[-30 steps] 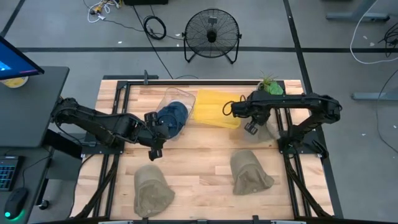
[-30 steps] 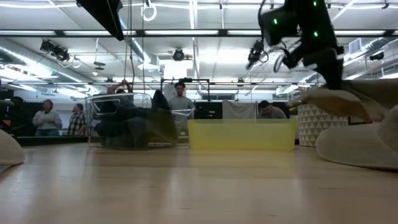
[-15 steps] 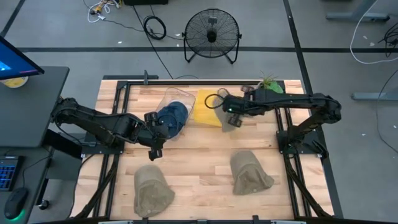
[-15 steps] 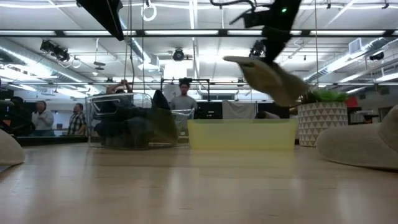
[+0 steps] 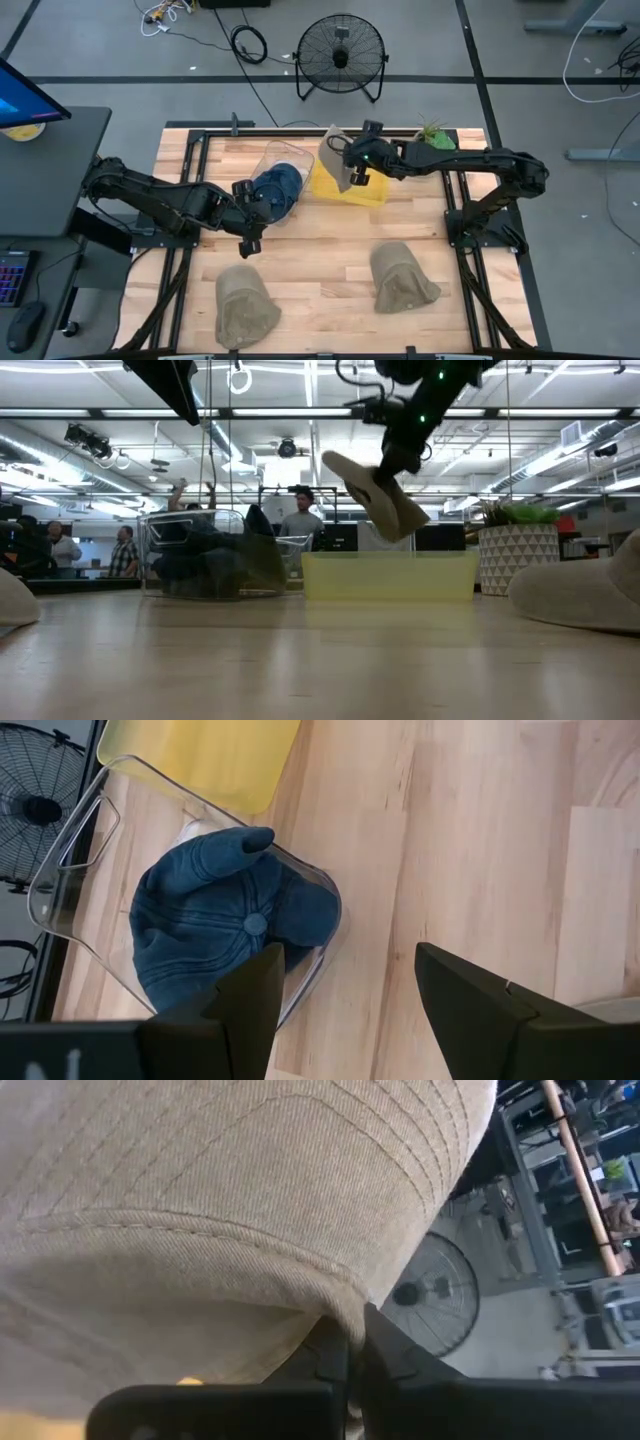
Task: Pick & Place hat
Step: Put the top right brown cap into the yellow bin
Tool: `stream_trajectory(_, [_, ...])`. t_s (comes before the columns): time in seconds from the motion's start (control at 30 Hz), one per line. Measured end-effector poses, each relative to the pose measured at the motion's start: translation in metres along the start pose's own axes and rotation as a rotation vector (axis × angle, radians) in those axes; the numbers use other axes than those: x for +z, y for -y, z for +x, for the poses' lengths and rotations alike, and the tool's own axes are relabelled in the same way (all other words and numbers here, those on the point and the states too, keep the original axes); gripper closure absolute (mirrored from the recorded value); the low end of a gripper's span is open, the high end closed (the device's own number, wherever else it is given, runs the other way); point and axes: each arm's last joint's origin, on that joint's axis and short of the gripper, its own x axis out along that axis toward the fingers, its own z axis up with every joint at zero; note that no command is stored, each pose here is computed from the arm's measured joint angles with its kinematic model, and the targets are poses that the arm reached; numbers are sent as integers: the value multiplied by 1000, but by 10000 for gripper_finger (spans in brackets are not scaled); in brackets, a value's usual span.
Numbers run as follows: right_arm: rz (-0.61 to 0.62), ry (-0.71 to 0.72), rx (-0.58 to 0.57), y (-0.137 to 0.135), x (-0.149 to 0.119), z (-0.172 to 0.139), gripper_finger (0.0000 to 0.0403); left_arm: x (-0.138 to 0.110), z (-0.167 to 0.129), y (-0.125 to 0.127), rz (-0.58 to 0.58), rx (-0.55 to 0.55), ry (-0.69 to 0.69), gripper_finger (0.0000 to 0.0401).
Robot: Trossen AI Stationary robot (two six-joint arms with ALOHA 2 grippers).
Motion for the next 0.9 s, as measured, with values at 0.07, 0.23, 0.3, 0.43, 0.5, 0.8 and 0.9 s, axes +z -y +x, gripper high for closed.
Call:
stream_trajectory(0.07, [-19,-13,-6,-3,-8,8,399,0,0,0,1,0,0,169])
stream_trajectory(0.23, [-23,-74,37,-10,-32,24,400,0,0,0,1,0,0,169])
stream_trajectory(0.3, [-16,-89,68,-13,-40,28,400,0,0,0,0,0,0,170])
stream_trajectory(0.43, [-28,-98,93,-24,-53,35,401,0,0,0,0,0,0,169])
stream_trajectory(0.5, [-59,-100,98,-28,-59,37,401,0,0,0,0,0,0,169])
stream_trajectory(0.8, [-125,-77,151,-41,-72,43,394,0,0,0,0,0,0,169])
stream_trajectory(0.9, [-143,-89,159,-43,-75,43,386,0,0,0,1,0,0,169])
